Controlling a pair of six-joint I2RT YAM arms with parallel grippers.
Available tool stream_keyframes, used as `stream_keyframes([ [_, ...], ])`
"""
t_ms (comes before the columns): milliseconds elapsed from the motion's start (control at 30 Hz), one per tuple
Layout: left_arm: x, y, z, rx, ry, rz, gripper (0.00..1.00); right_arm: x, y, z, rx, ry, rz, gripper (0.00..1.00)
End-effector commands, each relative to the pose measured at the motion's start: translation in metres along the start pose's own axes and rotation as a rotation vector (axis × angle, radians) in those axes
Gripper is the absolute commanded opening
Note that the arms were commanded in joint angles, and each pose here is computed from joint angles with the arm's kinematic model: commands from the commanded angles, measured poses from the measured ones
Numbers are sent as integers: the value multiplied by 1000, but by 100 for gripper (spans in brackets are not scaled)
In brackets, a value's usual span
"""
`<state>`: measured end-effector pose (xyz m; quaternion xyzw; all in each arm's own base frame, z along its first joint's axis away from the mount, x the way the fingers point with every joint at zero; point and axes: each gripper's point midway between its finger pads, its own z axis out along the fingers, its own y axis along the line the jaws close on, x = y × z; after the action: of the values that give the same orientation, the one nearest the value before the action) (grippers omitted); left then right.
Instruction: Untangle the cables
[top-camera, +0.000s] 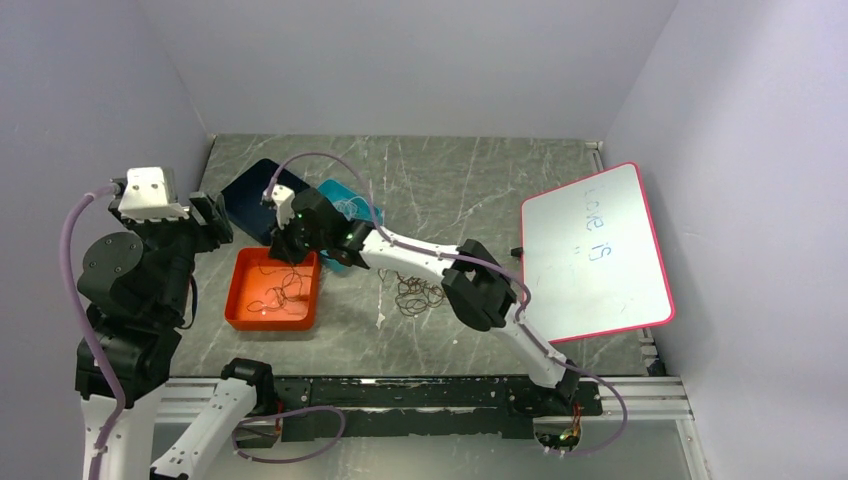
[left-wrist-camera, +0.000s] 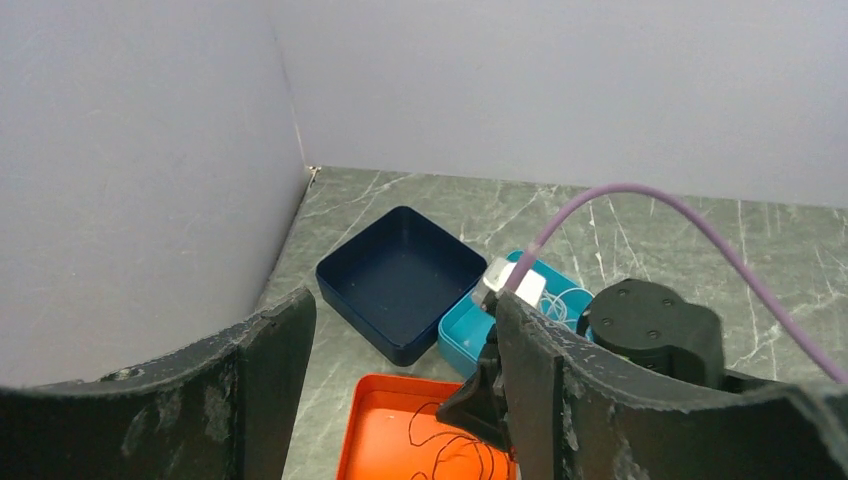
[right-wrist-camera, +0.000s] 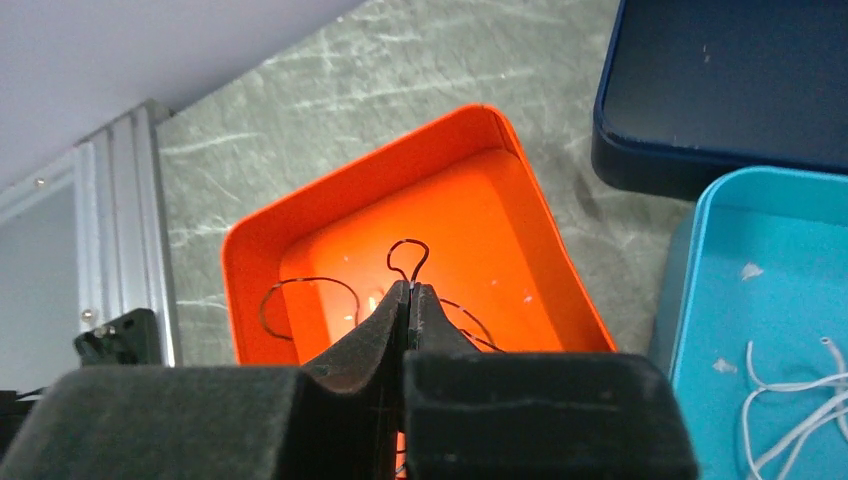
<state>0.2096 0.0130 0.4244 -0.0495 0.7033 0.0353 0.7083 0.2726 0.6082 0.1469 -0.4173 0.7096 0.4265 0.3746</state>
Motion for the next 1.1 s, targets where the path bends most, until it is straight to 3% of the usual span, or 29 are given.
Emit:
stream_keyframes([
  [0, -1, -3, 1, 17, -14, 1, 71, 25, -1, 12, -5, 55, -4, 0],
  [300, 7, -6, 4, 32, -3, 3, 71, 68, -4, 26, 31, 145, -23, 0],
  [400, 5, -8, 4, 39, -4, 1, 71, 75, -3, 27, 38, 159, -31, 9],
  [533, 5, -7, 1, 39, -4, -3, 71, 56, 2, 18, 50, 110, -47, 23],
  [1033, 7, -11, 1, 60, -13, -26, 71, -11, 24, -31, 65, -33, -61, 39],
  [1067, 8, -12, 2, 61, -11, -24, 71, -13, 25, -34, 64, -36, -59, 45],
])
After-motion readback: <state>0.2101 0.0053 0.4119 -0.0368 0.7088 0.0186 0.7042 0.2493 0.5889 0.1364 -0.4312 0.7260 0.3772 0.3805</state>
